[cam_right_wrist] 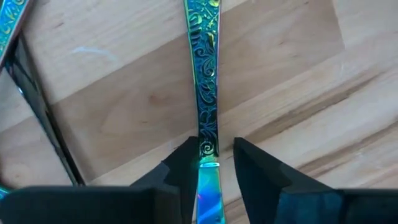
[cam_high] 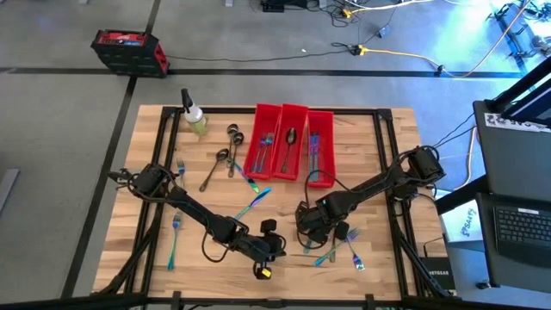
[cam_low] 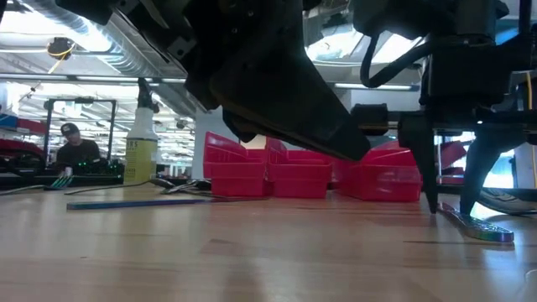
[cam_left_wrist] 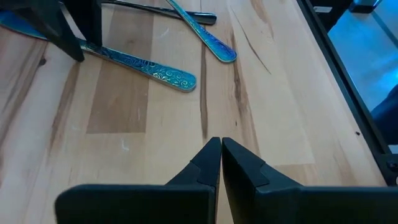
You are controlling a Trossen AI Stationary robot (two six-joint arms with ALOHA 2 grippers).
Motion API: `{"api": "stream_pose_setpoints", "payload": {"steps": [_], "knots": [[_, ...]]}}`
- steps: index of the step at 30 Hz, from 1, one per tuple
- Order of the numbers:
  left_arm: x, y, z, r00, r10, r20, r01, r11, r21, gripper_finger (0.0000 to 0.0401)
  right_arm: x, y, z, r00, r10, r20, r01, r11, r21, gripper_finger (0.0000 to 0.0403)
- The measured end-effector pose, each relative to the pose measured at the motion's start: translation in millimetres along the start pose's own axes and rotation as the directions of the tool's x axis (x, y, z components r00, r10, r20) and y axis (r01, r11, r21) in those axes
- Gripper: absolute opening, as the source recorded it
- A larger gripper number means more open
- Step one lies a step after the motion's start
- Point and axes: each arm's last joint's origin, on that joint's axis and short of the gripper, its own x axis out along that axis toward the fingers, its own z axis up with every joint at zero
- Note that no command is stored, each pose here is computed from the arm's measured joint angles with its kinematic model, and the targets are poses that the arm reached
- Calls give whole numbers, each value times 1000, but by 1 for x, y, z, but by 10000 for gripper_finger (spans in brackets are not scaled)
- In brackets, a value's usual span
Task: Sort silverware
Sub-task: Put the blue knife into the right red silverware bin
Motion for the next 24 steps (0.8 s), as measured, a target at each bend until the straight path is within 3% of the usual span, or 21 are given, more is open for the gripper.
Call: {"api": "stream_pose_setpoints", "payload": {"steps": [11,24], "knots": [[0,0,0,1000,4,1,-4,1000,-2,0,0,3,-1,998,62,20,-62,998,5,20],[0,0,0,1000,6,2,-6,1000,-8,0,0,3,-2,998,66,9,-66,998,5,34]]}}
